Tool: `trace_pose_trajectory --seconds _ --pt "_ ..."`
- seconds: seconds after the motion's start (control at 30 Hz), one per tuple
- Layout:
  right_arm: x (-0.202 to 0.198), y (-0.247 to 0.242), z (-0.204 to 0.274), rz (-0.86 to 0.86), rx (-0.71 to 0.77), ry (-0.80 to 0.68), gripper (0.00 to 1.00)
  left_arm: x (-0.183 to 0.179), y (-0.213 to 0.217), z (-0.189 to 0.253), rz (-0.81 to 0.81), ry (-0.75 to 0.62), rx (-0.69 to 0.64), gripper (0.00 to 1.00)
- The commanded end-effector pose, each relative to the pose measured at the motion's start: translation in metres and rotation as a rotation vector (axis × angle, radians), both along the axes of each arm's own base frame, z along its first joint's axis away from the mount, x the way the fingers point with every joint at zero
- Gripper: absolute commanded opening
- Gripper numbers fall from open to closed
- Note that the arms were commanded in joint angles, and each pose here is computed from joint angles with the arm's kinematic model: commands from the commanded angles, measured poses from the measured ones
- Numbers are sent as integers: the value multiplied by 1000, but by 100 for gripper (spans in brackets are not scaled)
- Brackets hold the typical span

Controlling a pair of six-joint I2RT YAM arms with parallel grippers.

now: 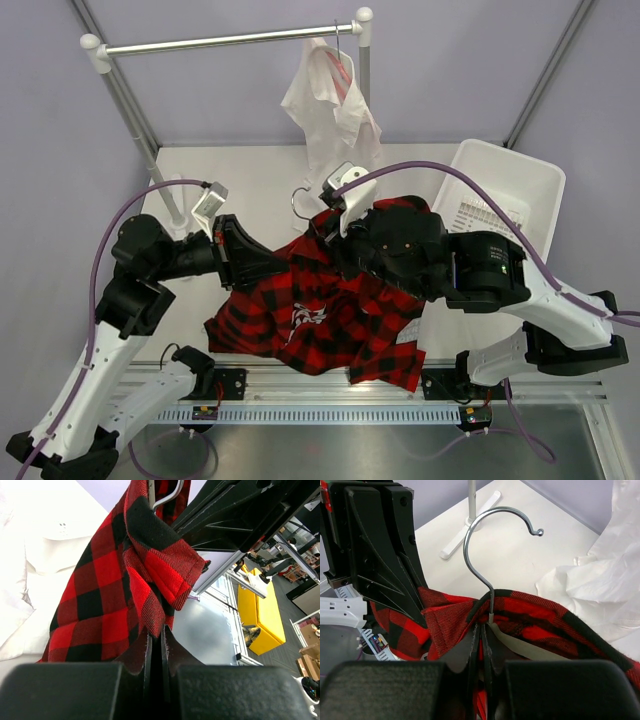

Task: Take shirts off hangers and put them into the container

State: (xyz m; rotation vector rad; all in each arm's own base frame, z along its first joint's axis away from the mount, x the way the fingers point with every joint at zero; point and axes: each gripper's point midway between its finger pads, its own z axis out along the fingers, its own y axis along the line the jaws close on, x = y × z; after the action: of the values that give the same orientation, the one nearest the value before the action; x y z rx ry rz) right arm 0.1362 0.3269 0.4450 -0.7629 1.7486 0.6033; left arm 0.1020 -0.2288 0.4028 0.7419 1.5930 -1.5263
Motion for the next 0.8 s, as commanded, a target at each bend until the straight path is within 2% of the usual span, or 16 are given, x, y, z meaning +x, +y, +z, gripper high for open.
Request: trace_pose_trajectory --seconds 0.0,0.53,0.67,0.77 --pt "3 11 5 -5 14 -26 12 -19 2 24 -75 -118 -72 0" --pt "9 12 0 -21 -12 -55 11 -35 8 31 -105 -141 -93 0" --pt "10 4 3 -43 -7 -53 0 -36 9 31 -103 -142 -94 0" --pt "8 -2 3 -44 -4 -46 2 -35 9 29 -97 -143 -88 0"
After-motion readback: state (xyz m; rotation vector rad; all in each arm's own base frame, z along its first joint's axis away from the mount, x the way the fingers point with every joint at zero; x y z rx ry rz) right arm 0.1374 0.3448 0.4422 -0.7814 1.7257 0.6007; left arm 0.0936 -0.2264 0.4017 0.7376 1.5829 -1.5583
